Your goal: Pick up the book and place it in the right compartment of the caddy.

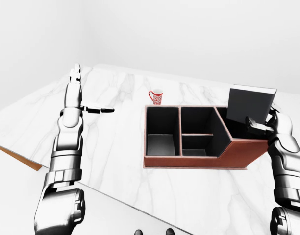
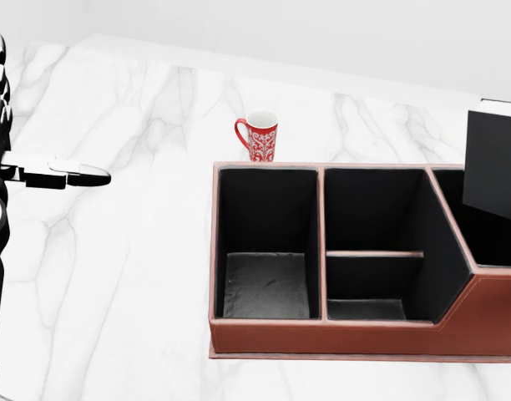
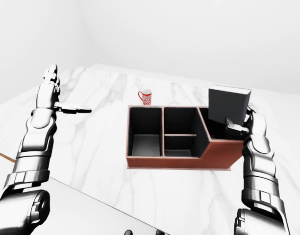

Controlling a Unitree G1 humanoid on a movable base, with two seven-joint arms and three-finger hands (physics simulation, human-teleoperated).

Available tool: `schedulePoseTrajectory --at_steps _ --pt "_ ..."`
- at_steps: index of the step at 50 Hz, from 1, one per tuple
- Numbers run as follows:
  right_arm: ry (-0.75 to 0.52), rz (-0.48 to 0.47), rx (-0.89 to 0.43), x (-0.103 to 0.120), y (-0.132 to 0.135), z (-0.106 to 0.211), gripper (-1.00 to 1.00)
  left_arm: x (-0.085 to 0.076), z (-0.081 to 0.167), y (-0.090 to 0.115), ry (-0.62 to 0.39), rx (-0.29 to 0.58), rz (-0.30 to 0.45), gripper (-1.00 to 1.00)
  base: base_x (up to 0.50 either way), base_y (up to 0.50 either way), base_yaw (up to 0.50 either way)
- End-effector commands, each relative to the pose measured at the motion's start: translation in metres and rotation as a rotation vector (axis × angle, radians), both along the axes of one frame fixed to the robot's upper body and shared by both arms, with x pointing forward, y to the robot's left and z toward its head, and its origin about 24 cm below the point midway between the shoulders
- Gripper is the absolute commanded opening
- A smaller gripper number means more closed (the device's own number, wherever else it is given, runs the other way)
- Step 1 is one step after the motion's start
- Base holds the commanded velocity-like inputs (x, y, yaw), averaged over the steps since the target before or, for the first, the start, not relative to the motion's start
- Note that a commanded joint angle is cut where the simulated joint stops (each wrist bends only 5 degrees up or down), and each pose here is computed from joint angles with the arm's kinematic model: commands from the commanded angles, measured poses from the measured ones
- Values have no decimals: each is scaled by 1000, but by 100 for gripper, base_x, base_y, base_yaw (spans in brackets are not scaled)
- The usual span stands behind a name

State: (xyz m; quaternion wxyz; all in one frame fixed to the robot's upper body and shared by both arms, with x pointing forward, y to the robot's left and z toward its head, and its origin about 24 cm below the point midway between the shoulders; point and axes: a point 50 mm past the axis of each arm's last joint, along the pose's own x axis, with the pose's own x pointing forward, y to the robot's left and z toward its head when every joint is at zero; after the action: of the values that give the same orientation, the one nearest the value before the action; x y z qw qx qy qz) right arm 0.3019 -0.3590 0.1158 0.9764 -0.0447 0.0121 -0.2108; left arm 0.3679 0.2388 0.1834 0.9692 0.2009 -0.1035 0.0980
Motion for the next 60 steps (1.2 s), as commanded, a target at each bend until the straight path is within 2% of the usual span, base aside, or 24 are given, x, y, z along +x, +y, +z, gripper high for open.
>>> schedulePoseTrajectory --at_steps 1,8,9,10,14,17,18,22,32,34,36,38,39,40,42,44,47,49,51,53,57,59,60 --pt "15 -28 27 0 -3 -5 -100 0 -1 0 4 0 0 100 0 0 0" --pt "25 -26 23 1 -3 -6 -100 0 -1 0 3 0 0 100 0 0 0" --pt "30 -18 19 0 -2 -7 100 0 -1 0 3 0 -1 100 0 0 1" --pt "-16 -13 -6 1 -2 6 100 0 -2 0 5 0 -1 100 0 0 0" --pt "39 -9 21 -1 -1 -10 100 0 -2 0 6 -1 0 100 0 0 0" --pt "36 -8 20 0 -2 -10 100 0 -3 0 11 -1 1 100 0 0 0" --pt "-6 -3 -2 0 -1 2 100 0 -3 0 11 -2 1 100 0 0 0" --pt "26 -7 17 -1 -2 -8 100 0 -3 0 9 -2 0 100 0 0 0" --pt "2 -2 9 -2 -2 -2 100 0 0 0 1 2 -3 100 0 0 0" --pt "-131 7 -51 -5 -2 34 100 2 3 3 -9 -13 21 100 0 0 0" --pt "-191 1 -76 -10 -1 48 100 5 13 9 -33 -37 56 100 0 0 0" --pt "-227 -26 -82 -18 -5 54 100 10 36 16 -93 -63 102 100 0 0 0" --pt "-275 -31 -102 -20 -6 68 100 11 44 19 -110 -73 123 100 0 0 0" --pt "-389 -46 -144 -29 -9 100 100 13 53 23 -132 -91 151 100 0 0 0" --pt "-480 -70 -173 -41 -12 123 100 16 97 37 -249 -164 243 100 0 0 0" --pt "-546 -87 -193 -50 -14 141 100 14 125 45 -337 -220 290 100 0 0 0" --pt "-709 -125 -242 -78 -19 182 100 -2 180 60 -553 -324 353 100 0 0 0" --pt "-766 -140 -255 -89 -20 195 100 -7 191 67 -580 -358 411 100 0 0 0" --pt "-856 -161 -284 -110 -21 215 100 -18 211 76 -637 -415 453 100 0 0 0" --pt "-895 -173 -294 -120 -22 224 100 -21 218 79 -655 -449 464 100 0 0 0" --pt "-1011 -210 -330 -155 -25 246 100 -35 239 83 -735 -503 475 100 0 0 0" --pt "-1024 -244 -331 -169 -29 241 100 -41 247 84 -762 -518 478 100 0 0 0" --pt "-1072 -249 -353 -181 -28 254 100 -44 251 85 -782 -526 481 100 0 0 0"
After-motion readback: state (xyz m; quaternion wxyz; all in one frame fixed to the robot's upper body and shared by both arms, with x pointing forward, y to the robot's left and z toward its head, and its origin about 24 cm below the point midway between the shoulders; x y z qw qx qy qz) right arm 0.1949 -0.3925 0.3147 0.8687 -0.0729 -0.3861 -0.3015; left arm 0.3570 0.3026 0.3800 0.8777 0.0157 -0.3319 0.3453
